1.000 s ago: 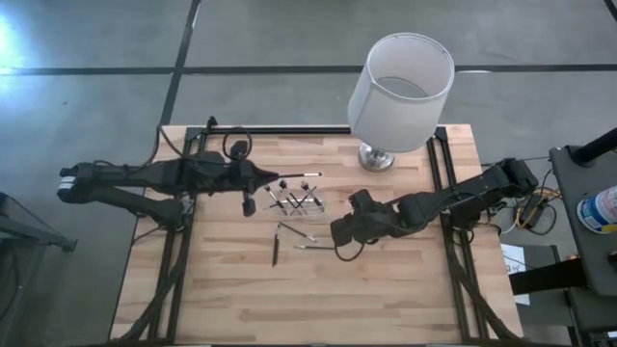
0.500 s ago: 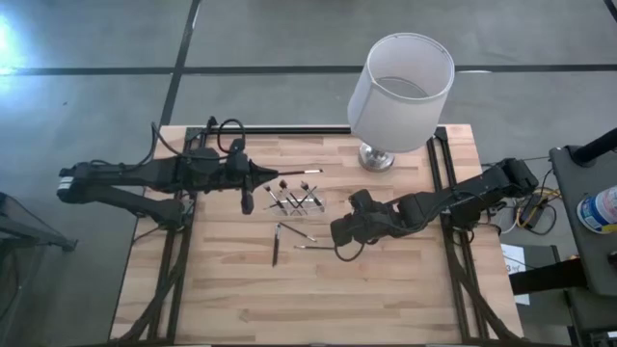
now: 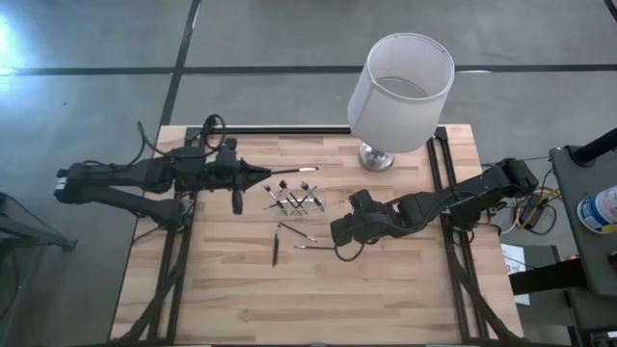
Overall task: Put items in baskets/containers
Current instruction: Put the foundation brush into the transparent organizer
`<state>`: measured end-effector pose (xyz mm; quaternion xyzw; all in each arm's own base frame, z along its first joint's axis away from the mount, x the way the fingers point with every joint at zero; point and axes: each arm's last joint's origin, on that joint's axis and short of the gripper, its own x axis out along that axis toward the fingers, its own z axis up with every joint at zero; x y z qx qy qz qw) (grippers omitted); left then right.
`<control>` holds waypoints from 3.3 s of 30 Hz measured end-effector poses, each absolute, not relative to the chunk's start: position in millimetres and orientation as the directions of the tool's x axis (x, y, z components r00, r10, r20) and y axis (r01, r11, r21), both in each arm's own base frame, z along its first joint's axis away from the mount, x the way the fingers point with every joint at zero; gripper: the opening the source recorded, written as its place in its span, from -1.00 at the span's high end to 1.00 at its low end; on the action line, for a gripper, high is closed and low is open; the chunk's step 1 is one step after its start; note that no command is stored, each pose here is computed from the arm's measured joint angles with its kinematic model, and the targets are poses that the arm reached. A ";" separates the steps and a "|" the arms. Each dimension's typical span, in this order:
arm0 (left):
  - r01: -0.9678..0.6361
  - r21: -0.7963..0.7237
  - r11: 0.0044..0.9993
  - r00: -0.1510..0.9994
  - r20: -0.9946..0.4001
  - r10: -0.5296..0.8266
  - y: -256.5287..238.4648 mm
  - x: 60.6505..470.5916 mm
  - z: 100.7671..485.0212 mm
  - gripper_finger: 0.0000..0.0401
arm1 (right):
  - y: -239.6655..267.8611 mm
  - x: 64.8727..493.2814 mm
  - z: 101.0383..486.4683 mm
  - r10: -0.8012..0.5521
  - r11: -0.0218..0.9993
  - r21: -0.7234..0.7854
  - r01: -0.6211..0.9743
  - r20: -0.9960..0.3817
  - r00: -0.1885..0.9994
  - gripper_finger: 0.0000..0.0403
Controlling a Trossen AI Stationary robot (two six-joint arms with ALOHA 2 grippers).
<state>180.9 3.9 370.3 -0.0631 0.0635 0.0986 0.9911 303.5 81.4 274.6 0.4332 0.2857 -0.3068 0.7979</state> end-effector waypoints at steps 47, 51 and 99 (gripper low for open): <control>0.089 -0.450 0.889 0.969 0.246 0.027 -5.7 182.5 341.1 0.96 | 81.4 303.5 274.6 -0.242 0.436 0.516 0.737 -0.722 0.649 0.96; 0.102 -0.473 0.875 0.965 0.261 0.029 -5.1 181.9 341.8 0.96 | 81.4 303.5 274.6 -0.242 0.436 0.516 0.737 -0.722 0.649 0.96; 0.185 -0.447 0.875 0.962 0.264 -0.068 -6.4 178.7 341.5 0.96 | 81.5 303.7 274.7 -0.242 0.436 0.517 0.736 -0.721 0.650 0.96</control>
